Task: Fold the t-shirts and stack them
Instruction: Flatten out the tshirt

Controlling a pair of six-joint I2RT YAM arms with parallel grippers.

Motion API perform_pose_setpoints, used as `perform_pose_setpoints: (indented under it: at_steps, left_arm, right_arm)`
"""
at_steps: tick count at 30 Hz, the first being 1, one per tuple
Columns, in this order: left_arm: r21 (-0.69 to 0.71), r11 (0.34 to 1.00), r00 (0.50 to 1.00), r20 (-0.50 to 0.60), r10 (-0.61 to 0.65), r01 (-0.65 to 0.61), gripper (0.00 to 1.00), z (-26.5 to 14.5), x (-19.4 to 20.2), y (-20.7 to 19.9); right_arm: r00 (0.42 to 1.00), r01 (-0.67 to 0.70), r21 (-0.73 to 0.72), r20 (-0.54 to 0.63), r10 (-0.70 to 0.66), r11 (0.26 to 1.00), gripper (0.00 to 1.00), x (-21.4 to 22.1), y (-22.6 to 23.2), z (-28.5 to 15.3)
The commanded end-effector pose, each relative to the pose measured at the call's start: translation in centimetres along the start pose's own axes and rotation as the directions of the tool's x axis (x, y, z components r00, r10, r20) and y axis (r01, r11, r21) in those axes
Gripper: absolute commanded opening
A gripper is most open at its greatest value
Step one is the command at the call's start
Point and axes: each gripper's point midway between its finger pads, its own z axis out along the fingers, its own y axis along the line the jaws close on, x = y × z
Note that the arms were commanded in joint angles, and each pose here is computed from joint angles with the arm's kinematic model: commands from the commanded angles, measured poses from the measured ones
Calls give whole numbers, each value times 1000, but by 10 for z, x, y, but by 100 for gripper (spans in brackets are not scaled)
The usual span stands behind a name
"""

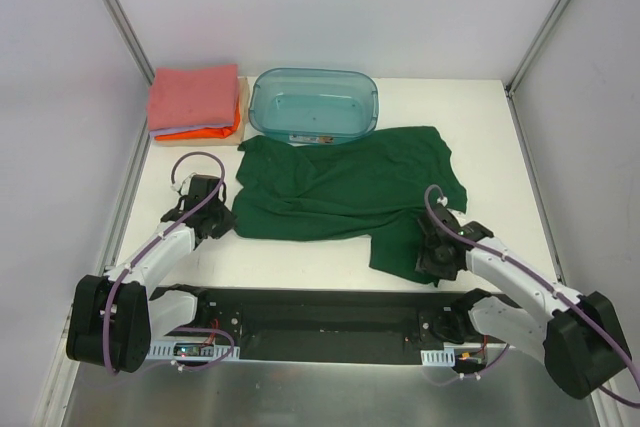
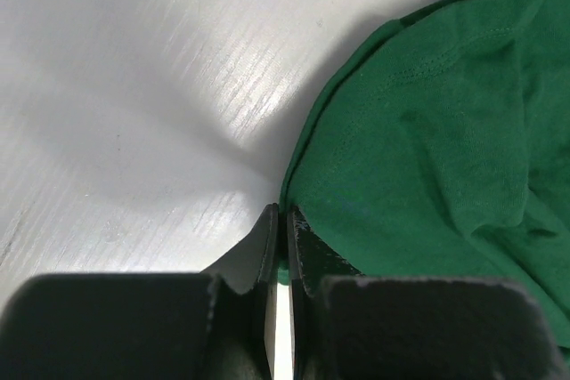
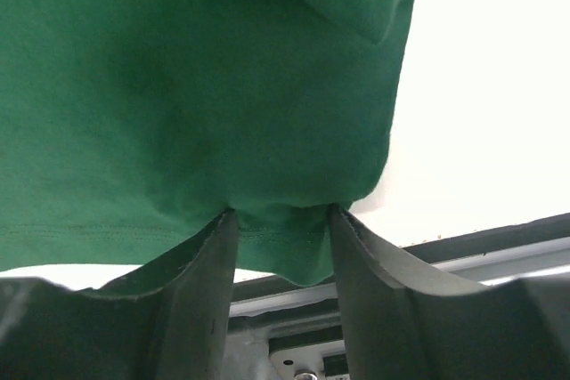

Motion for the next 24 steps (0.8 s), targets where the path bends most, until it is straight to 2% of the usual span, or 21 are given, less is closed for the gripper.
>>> perform_pose_setpoints:
  at_steps: [1,3,5,9,13,17,21,24]
  left_arm:
    - [-35,999,999,41,7,-6,0,0,-7,9]
    - [-39,999,999,43,11,-9,0,0,-7,10]
    - [-38,999,999,46,15,-13,0,-1,-7,11]
    - [-34,999,998,61,24,-22,0,-4,-11,9]
    - [38,998,996,84,39,-42,0,-16,-21,-9]
    - [158,985,987,154,48,-72,0,-43,-46,-44]
    - [271,957,972,232,43,-107,0,-81,-77,-83]
    - [348,927,951,308,27,-139,0,-124,-104,-111]
  right_arm:
    - [998,-31,11,56,30,999,38,-18,12,5]
    - [998,-24,9,61,24,1000,22,-19,14,6]
    - [997,-15,3,78,14,1000,11,-21,16,4]
    - [987,9,-28,158,-4,1000,2,-37,18,-12]
    - [957,43,-89,289,-16,995,1,-66,26,-43]
    - [898,84,-131,439,-18,988,1,-101,31,-85]
    - [821,60,-125,571,22,990,1,-140,28,-131]
    - [735,51,-145,675,62,988,1,-171,24,-184]
